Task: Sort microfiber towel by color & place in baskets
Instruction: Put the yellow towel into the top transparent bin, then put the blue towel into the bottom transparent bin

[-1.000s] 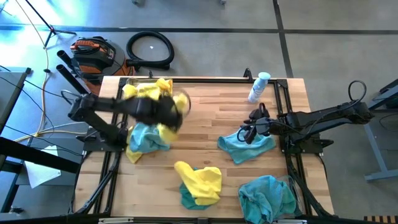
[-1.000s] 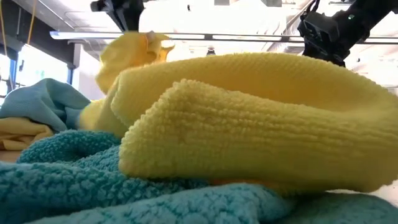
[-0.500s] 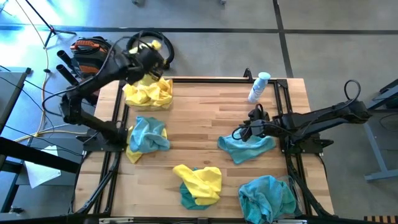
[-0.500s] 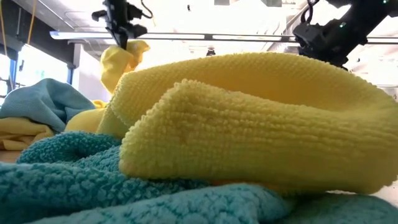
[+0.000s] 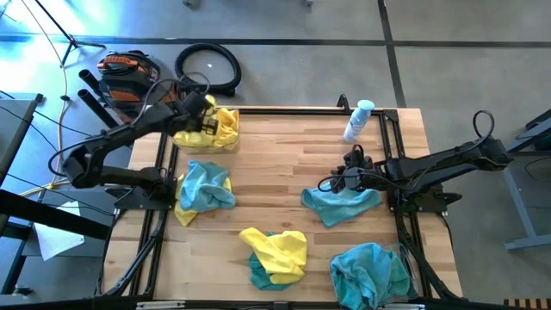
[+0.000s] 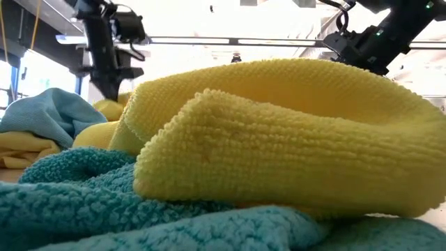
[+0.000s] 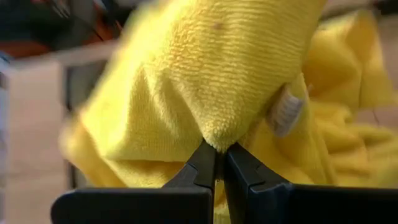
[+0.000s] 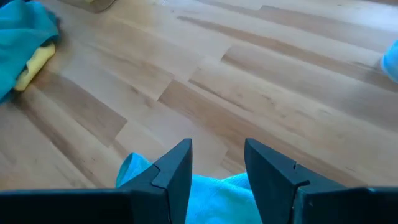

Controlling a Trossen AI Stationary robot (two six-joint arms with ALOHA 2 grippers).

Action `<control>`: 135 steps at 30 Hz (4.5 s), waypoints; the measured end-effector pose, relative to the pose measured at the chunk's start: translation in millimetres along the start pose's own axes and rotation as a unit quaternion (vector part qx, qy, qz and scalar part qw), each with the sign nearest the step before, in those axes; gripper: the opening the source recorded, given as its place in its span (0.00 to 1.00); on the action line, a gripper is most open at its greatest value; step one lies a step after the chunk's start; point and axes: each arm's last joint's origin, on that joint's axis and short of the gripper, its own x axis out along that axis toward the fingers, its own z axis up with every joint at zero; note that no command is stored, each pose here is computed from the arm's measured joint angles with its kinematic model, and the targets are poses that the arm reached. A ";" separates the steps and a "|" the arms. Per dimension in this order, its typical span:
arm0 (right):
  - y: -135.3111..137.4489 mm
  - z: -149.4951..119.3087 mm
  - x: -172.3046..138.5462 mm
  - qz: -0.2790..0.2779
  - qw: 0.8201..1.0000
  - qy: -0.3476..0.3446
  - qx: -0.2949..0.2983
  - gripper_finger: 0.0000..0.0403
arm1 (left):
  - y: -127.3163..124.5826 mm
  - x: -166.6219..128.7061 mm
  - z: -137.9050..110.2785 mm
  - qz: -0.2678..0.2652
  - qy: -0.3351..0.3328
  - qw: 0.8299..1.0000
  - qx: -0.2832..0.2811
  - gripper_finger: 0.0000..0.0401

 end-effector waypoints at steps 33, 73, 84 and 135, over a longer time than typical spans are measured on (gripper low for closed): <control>-4.1 6.1 4.1 -0.010 1.000 -0.002 0.017 0.35 | -14.5 127.9 -6.5 -0.079 0.162 0.981 -0.071 0.36; -1.9 -8.1 14.7 0.033 0.987 0.151 -0.036 0.35 | -42.5 -59.1 -46.6 -0.210 0.078 0.972 -0.065 0.38; 0.0 -41.9 55.9 -0.035 0.954 0.288 -0.070 0.35 | -68.1 -85.7 -88.3 -0.231 0.073 0.969 -0.053 0.38; 135.8 -47.3 -231.1 -0.019 0.956 0.293 0.025 0.00 | -105.8 -57.6 -201.2 -0.386 0.121 0.878 0.257 0.38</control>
